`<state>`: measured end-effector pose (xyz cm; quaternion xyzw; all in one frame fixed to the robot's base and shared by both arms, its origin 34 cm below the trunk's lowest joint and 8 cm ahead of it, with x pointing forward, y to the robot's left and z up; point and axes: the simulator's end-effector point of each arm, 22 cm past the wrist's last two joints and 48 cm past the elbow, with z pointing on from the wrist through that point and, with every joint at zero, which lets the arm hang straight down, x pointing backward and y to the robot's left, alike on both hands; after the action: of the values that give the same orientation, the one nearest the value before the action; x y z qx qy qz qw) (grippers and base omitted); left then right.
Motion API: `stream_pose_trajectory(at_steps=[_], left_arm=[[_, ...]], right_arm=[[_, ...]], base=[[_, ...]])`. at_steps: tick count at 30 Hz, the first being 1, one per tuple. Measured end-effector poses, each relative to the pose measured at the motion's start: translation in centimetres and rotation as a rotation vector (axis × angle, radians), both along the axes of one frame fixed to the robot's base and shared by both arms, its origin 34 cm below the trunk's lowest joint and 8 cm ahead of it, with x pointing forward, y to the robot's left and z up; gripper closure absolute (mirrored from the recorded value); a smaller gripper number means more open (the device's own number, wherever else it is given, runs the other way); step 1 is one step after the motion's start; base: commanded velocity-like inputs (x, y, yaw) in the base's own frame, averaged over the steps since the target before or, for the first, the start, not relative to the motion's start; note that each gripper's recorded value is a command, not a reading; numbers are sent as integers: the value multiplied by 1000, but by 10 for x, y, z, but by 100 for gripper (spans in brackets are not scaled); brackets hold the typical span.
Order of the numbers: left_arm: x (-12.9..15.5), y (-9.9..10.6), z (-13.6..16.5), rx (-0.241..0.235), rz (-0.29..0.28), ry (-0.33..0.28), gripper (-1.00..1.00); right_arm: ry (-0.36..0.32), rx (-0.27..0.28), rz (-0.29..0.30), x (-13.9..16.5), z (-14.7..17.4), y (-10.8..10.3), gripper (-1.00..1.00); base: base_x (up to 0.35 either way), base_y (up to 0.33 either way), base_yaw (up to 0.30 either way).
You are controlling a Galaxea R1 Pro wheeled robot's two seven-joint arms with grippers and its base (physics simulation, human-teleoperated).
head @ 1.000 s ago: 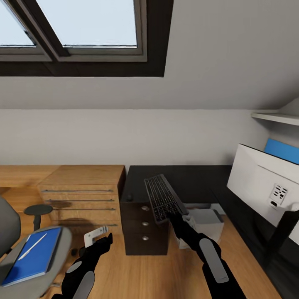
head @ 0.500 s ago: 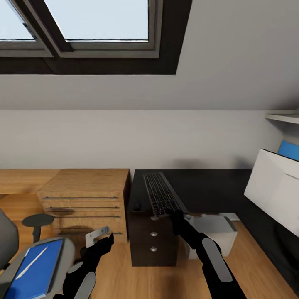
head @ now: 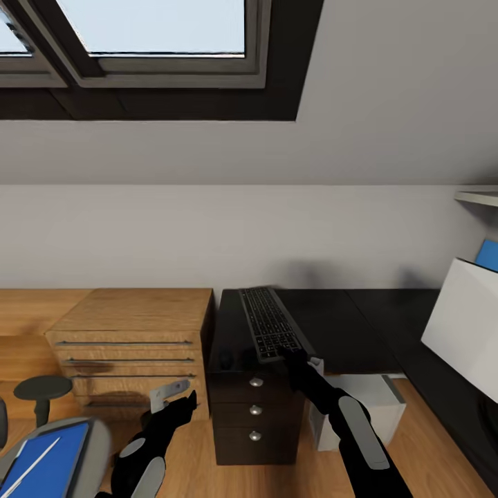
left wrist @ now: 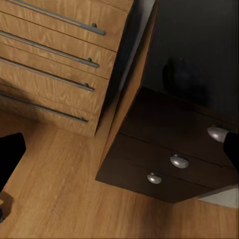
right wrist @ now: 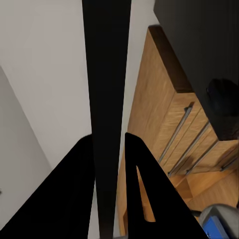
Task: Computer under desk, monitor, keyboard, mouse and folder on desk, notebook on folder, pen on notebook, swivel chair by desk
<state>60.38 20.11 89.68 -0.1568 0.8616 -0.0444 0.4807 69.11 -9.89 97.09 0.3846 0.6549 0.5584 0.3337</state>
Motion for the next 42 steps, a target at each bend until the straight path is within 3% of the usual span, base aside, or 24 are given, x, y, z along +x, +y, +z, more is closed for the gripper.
stream_pose_trajectory(at_steps=[14,21,42], left_arm=[[2,-6,6,-13,-14,-16,-100],[4,-3,0,-14,-7,-21,-100],[9,1,-21,-20,4,-38,-100]], right_arm=[[7,2,3,-1,-5,3,100],[1,-5,28,-2,-12,12,100],[3,-16,30,-1,-44,10,100]], base=[[36,-23,0],[0,0,0],[0,0,0]])
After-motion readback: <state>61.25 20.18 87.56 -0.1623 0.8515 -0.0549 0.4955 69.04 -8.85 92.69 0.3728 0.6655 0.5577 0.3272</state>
